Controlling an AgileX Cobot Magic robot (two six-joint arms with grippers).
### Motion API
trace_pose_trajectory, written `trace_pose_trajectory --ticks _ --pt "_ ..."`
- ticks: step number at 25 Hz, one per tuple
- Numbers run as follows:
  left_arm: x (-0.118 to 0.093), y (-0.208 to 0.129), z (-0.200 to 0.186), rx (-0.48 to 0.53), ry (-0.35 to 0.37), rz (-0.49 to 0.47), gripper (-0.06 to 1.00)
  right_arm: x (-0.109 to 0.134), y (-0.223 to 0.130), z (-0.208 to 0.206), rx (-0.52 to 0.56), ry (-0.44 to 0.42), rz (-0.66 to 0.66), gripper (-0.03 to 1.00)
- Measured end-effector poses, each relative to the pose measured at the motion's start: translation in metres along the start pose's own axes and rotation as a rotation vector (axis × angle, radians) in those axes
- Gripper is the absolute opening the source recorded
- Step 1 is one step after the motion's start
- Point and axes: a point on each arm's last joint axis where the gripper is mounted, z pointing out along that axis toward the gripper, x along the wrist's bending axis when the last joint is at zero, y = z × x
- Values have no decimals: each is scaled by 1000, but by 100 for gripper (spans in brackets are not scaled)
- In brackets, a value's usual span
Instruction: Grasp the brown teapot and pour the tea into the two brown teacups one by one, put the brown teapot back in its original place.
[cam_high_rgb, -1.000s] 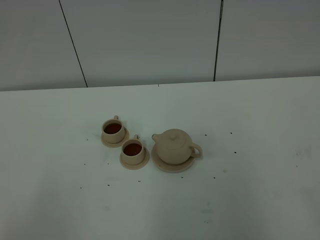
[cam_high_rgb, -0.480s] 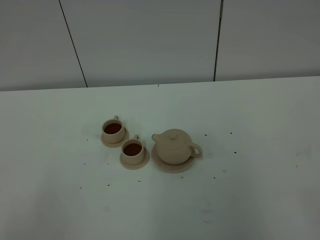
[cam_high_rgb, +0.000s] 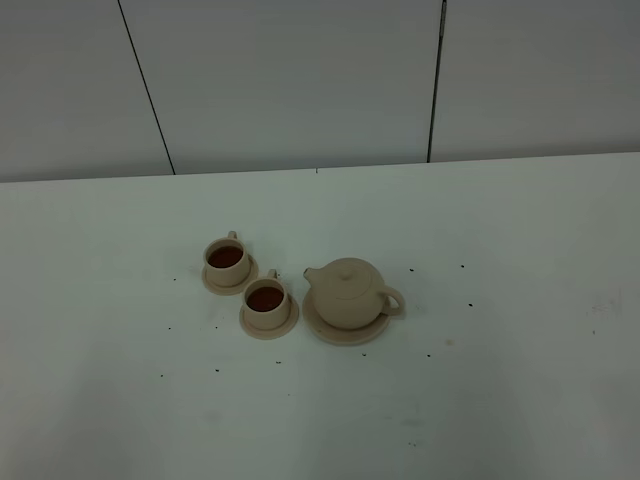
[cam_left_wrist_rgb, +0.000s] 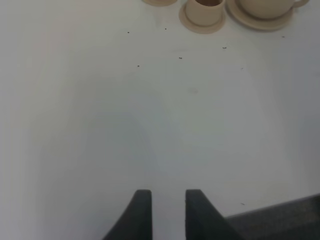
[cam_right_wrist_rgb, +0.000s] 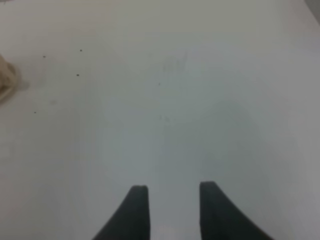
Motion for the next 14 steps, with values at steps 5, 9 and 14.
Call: trace_pose_trajectory --ticks 5,9,14 --pt "0 0 0 0 0 0 24 0 0 0 0 2 1 24" --pt "0 0 0 0 0 0 24 0 0 0 0 2 1 24" --pt "0 0 0 0 0 0 24 0 0 0 0 2 1 24"
